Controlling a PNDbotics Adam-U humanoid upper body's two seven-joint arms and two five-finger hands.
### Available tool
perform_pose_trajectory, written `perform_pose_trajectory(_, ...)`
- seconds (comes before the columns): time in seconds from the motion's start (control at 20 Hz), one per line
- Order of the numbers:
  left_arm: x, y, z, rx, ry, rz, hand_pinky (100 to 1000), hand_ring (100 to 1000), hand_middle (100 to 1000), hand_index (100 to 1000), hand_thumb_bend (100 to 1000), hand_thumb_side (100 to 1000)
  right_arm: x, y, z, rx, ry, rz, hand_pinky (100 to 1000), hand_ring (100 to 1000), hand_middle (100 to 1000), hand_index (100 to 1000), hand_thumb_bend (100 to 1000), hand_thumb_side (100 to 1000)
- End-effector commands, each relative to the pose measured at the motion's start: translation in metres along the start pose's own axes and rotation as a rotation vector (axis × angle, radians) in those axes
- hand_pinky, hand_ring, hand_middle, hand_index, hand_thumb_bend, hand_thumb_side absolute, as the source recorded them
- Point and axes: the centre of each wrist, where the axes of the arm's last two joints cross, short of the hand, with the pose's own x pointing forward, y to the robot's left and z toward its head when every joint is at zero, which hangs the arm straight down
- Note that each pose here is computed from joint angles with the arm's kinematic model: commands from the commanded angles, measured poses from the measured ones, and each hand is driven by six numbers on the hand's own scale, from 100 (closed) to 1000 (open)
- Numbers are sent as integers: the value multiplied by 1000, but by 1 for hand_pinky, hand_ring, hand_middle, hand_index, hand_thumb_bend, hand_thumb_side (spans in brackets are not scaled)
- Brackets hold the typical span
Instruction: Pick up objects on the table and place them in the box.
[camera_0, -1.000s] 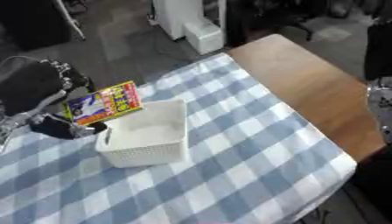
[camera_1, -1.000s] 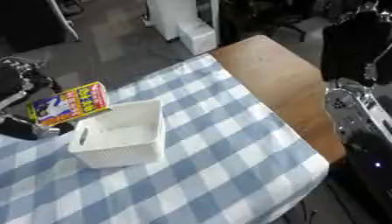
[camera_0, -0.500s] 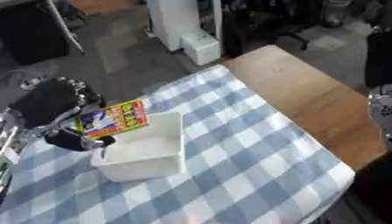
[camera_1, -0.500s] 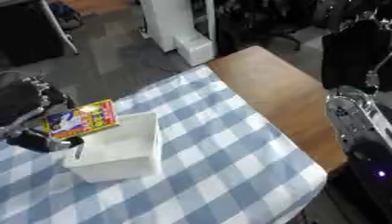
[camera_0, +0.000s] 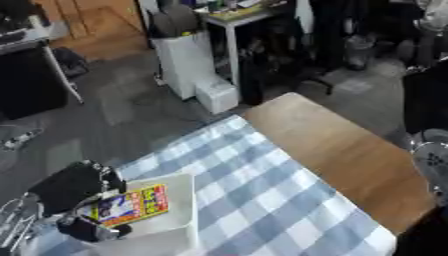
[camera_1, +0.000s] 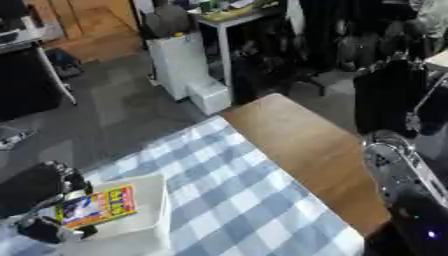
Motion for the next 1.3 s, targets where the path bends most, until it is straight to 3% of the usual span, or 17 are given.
perform_pose_trajectory(0.05, -10, 5, 3, -104, 70, -58, 1000, 896, 864, 695, 594, 883, 7, 2, -12, 39, -13, 13, 425, 358, 395, 596, 100, 1000)
perform_pose_trajectory(0.1, -12, 14, 2, -89, 95, -81, 1000, 892, 862, 647, 583, 889, 7, 2, -11, 38, -11, 16, 425, 357, 395, 596, 100, 1000)
perform_pose_trajectory(0.25, -13, 43, 1, 72, 187, -92, 964, 820, 847, 657, 598, 819, 7, 1, -7, 37, -11, 26, 425, 358, 395, 595, 100, 1000)
perform_pose_trajectory(0.4, -12, 70, 7, 307, 291, -13, 858, 748, 820, 662, 591, 779, 6, 0, -3, 38, -14, 34, 425, 358, 395, 595, 100, 1000)
perform_pose_trajectory(0.55, 0, 87, 26, 503, 356, 142, 768, 679, 791, 664, 588, 756, 6, -2, 2, 41, -12, 46, 425, 356, 394, 592, 100, 1000)
perform_pose_trajectory(0.6, 9, 92, 34, 555, 361, 192, 677, 595, 735, 648, 615, 691, 6, -3, 5, 44, -9, 54, 426, 355, 394, 592, 100, 1000)
perform_pose_trajectory(0.65, 17, 97, 42, 607, 360, 233, 694, 607, 742, 650, 615, 699, 6, -3, 8, 48, -7, 63, 426, 356, 394, 592, 100, 1000)
perform_pose_trajectory(0.7, 29, 98, 51, 660, 361, 277, 520, 513, 680, 627, 607, 661, 6, -4, 13, 51, -4, 73, 425, 352, 394, 596, 100, 1000)
perform_pose_trajectory(0.8, 53, 96, 66, 745, 366, 360, 459, 463, 631, 611, 606, 648, 6, -6, 23, 60, -2, 94, 425, 351, 394, 595, 100, 1000)
perform_pose_trajectory(0.95, 78, 103, 67, 831, 349, 451, 435, 437, 613, 606, 600, 649, 4, -7, 42, 108, -10, 125, 423, 350, 394, 594, 100, 1000)
perform_pose_trajectory(1.1, 89, 120, 57, 884, 302, 508, 397, 401, 594, 613, 577, 658, -3, -3, 68, 197, -6, 140, 395, 337, 377, 573, 100, 1000)
perform_pose_trajectory(1.15, 92, 125, 53, 905, 287, 533, 394, 399, 594, 615, 593, 714, -5, 0, 76, 211, -24, 132, 390, 339, 374, 568, 100, 1000)
perform_pose_trajectory(1.2, 95, 130, 50, 922, 271, 554, 394, 399, 594, 615, 585, 659, -6, 1, 81, 226, -36, 122, 387, 344, 375, 565, 100, 1000)
perform_pose_trajectory(1.3, 98, 137, 46, 942, 242, 583, 395, 399, 593, 616, 590, 659, -6, 0, 85, 264, -48, 106, 398, 351, 384, 574, 100, 1000)
